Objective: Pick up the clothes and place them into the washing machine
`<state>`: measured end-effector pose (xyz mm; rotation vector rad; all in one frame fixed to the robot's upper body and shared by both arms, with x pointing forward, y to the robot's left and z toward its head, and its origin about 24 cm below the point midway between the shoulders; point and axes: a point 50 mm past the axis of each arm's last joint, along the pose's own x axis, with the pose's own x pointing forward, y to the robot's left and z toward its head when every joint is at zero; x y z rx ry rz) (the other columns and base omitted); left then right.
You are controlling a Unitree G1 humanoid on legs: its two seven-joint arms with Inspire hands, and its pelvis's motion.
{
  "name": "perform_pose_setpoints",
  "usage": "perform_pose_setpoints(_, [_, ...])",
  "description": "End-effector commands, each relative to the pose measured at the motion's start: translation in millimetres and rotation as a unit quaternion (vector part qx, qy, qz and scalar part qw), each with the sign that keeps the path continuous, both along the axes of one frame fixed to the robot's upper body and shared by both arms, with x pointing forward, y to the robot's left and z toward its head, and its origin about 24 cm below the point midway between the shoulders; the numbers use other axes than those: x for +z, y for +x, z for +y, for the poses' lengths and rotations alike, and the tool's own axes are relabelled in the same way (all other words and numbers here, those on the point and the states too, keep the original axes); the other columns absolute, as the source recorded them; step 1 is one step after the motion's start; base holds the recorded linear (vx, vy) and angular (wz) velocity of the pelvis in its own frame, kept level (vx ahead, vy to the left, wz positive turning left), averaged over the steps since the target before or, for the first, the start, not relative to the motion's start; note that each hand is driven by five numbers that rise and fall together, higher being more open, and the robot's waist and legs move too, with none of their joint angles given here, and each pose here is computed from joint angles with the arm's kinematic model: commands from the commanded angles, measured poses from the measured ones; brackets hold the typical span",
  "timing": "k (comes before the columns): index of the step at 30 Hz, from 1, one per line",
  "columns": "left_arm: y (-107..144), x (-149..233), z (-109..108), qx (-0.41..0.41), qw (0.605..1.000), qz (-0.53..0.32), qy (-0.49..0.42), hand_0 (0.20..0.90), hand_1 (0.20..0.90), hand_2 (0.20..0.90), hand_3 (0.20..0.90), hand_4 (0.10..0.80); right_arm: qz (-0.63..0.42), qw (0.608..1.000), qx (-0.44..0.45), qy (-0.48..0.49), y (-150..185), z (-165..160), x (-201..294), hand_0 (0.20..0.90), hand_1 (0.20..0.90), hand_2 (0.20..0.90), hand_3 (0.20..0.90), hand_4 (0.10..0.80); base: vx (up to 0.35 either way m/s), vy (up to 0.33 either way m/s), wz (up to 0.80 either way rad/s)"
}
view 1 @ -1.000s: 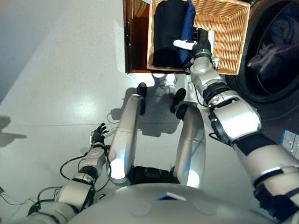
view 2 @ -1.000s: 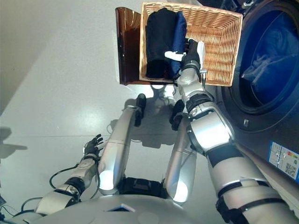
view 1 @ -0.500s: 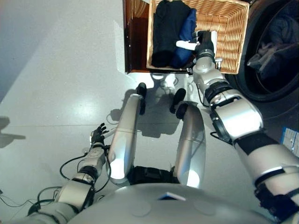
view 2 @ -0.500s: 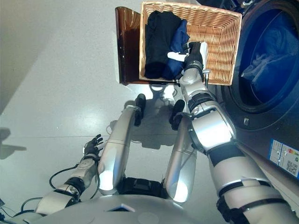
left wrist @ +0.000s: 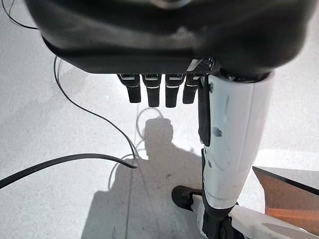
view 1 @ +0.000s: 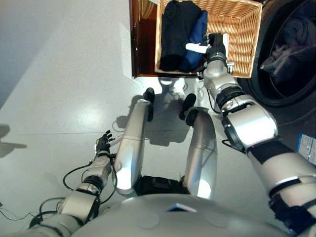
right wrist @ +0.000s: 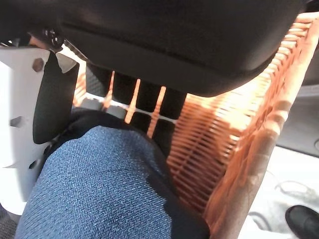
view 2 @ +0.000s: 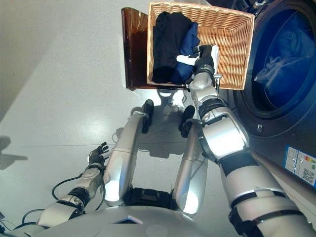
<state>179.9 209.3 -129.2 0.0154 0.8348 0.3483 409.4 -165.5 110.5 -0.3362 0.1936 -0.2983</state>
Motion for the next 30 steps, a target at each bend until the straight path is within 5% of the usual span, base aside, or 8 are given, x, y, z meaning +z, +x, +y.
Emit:
perform_pose_setpoints(1, [-39, -12, 26, 0.028, 0.998, 0.055, 0.033, 0.900, 0.900, 0.900, 0.900, 0.800, -0.095, 0.994, 0.015, 0.044, 7, -1, 35, 0.200, 0.200, 0.200, 0.200, 0.300, 0.040, -0.003, 0.00])
perform_pose_setpoints(30, [-60, -23, 14, 0.043, 0.996, 0.084, -0.002, 0.900, 0.900, 0.900, 0.900, 0.800, -0.060, 0.972, -0.063, 0.218, -33, -48, -46, 0.200, 0.200, 0.200, 0.200, 0.300, 0.027, -0.003, -0.04])
